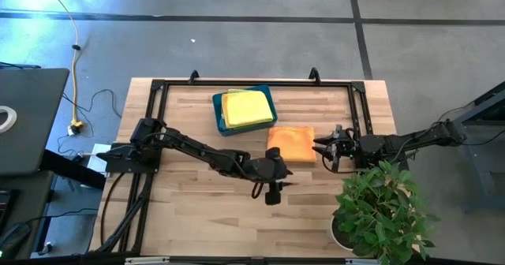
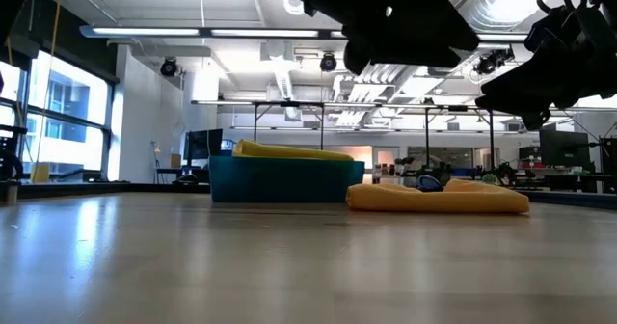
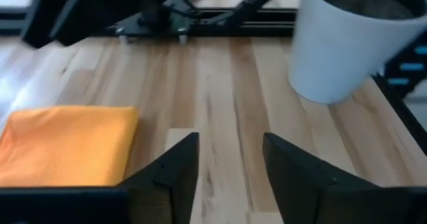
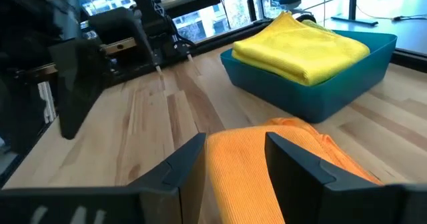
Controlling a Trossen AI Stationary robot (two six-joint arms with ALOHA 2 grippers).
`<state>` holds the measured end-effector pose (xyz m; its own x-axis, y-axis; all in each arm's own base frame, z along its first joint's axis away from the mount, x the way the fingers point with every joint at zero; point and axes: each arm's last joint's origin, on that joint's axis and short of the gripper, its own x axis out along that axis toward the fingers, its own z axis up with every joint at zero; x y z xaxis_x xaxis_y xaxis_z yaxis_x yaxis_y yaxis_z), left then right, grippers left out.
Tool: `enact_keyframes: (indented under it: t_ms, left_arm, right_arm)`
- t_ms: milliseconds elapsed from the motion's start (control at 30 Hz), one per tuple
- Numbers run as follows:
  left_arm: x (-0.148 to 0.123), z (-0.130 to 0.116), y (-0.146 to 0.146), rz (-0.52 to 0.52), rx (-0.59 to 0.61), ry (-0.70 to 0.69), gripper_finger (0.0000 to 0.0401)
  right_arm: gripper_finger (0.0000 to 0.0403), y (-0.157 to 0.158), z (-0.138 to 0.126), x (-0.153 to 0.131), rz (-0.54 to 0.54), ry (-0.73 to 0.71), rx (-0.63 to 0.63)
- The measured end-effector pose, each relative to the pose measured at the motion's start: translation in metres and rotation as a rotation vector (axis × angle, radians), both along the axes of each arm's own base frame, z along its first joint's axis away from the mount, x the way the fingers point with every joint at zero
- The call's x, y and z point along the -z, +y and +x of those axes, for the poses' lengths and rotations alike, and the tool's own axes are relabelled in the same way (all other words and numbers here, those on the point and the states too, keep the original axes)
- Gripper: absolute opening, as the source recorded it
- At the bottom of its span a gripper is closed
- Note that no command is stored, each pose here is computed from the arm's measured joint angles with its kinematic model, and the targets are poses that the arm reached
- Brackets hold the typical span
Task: Fold microfiber towels
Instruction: Stack the orange microfiber cloth on the yellow microfiber cloth in the blue bin
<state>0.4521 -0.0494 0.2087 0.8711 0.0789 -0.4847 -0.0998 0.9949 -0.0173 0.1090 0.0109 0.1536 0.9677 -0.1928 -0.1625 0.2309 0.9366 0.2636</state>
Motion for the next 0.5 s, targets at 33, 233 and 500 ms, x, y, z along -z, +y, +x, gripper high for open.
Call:
enact_keyframes:
  t_ms: [33,233,500]
  left_arm:
    - [0.000,0.000,-0.002,0.015,0.021,0.001,0.0160]
    - [0.028,0.006,-0.011,0.127,0.124,0.053,0.0187]
    - [0.056,0.018,0.013,0.357,0.059,0.069,0.0201]
  right_arm:
    - [0.0146,0.000,0.000,0.000,0.000,0.000,0.000]
    - [0.0146,0.000,0.000,0.000,0.000,0.000,0.000]
    - [0.0146,0.000,0.000,0.000,0.000,0.000,0.000]
